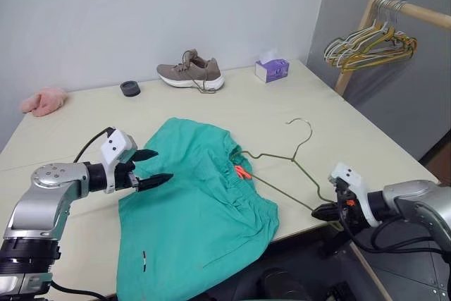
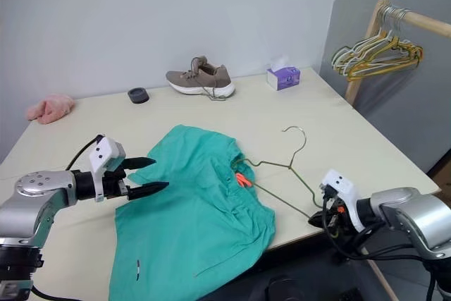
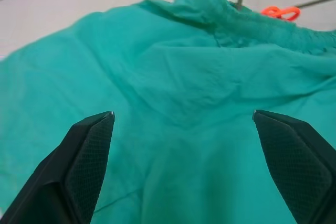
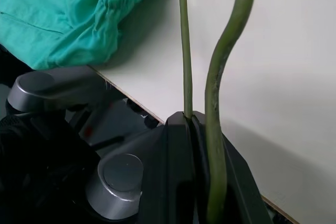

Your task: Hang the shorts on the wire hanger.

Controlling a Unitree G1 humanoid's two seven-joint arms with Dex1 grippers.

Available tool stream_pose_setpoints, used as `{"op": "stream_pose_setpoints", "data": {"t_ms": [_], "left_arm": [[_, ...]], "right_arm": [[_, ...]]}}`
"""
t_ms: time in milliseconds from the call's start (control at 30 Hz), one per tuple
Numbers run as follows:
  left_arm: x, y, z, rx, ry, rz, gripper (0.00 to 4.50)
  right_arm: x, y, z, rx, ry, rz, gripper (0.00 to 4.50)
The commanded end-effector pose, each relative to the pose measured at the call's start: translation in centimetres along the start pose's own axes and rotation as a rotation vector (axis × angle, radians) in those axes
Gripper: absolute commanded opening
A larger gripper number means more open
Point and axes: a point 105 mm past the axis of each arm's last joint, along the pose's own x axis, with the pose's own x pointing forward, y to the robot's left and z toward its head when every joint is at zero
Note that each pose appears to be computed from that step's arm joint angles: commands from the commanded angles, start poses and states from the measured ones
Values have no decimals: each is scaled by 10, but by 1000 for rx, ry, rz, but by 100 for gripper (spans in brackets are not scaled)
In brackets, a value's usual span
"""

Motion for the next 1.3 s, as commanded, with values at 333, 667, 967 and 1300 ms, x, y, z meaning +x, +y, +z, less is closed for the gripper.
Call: {"op": "stream_pose_setpoints", "data": {"t_ms": [333,667,967,1300], "left_arm": [[-7,8,8,53,-25,52,446],[-5,16,14,56,-63,101,446],[-5,18,16,56,-83,129,446],[-7,25,18,20,-129,188,446]], "right_arm": [[0,-12,19,140,-26,7,0],[24,4,39,227,-1,139,0],[44,-3,69,359,-94,116,0],[27,-6,102,140,-214,27,0]]}}
